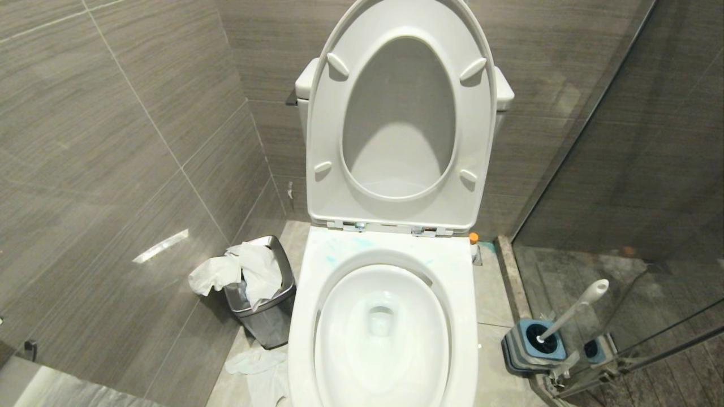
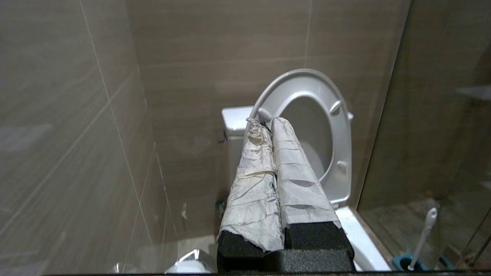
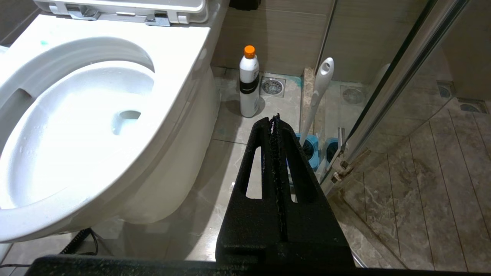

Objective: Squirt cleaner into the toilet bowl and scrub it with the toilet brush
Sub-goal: Pour in the cleaning agent

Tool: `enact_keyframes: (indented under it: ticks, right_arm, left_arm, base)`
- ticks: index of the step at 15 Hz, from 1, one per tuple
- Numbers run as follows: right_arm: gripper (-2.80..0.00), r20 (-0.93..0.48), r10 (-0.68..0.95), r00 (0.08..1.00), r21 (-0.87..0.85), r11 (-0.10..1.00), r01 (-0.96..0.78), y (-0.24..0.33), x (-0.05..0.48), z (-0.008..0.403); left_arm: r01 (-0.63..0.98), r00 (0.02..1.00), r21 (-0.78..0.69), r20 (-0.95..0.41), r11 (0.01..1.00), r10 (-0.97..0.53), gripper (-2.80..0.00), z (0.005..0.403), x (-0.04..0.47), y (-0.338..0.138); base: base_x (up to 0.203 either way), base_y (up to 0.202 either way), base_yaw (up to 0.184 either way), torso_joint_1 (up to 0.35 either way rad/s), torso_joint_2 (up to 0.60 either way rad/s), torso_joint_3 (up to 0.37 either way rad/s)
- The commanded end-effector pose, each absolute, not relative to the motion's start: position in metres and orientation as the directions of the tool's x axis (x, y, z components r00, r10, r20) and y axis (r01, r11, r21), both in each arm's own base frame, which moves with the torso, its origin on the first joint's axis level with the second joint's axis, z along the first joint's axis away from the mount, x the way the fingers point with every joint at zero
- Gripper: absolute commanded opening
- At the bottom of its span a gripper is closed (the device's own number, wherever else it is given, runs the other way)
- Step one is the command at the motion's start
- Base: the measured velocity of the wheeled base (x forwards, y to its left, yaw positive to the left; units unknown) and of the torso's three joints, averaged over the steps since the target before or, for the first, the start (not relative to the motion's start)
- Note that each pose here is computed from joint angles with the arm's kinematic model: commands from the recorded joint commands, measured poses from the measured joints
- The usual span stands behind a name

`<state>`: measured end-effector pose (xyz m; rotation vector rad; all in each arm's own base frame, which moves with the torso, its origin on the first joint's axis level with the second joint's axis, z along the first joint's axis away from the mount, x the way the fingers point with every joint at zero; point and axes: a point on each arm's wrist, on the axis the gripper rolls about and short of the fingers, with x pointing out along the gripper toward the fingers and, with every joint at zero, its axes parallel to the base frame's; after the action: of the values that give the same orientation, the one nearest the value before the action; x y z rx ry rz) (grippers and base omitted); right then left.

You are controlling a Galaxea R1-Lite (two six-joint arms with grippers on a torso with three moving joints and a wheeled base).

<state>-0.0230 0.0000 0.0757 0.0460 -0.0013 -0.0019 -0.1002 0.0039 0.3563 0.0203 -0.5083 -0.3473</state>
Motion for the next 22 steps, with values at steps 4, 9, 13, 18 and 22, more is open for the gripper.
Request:
enact_keyframes:
  ticks: [4, 9, 13, 18, 22]
  right_arm:
    - [-2.80, 0.000, -0.003, 1.000, 0.046, 0.999, 0.003, 0.000, -0.023, 0.076]
    - [-2.80, -0.001, -0.003, 1.000, 0.046, 0.999, 0.003, 0.000, -0.023, 0.075]
    - [-2.80, 0.000, -0.003, 1.000, 0.046, 0.999, 0.003, 0.000, -0.023, 0.076]
    - [-2.80, 0.002, -0.003, 1.000, 0.046, 0.999, 0.003, 0.000, -0.023, 0.076]
    - [-2.80, 0.002, -0.003, 1.000, 0.046, 0.999, 0.003, 0.000, -0.023, 0.076]
  left_arm:
    - [0.289, 0.729, 0.142, 0.608, 0.947, -0.314, -2.80, 0.339, -0.161, 0.006]
    - [0.258, 0.715, 0.150, 0.634, 0.954, -0.293, -2.80, 0.328, -0.176, 0.003]
    - [0.258, 0.740, 0.164, 0.600, 0.952, -0.304, -2.80, 0.299, -0.185, -0.004]
    - [0.256, 0.769, 0.154, 0.565, 0.954, -0.298, -2.80, 0.265, -0.187, -0.006]
    - [0.263, 0.801, 0.139, 0.521, 0.955, -0.296, -2.80, 0.244, -0.183, -0.006]
  base:
    - [0.000, 0.000, 0.000, 0.000, 0.00, 0.000]
    - [0.000, 0.000, 0.000, 0.000, 0.00, 0.000]
    - [0.000, 0.000, 0.000, 0.000, 0.00, 0.000]
    - [0.000, 0.000, 0.000, 0.000, 0.00, 0.000]
    - [0.000, 0.000, 0.000, 0.000, 0.00, 0.000]
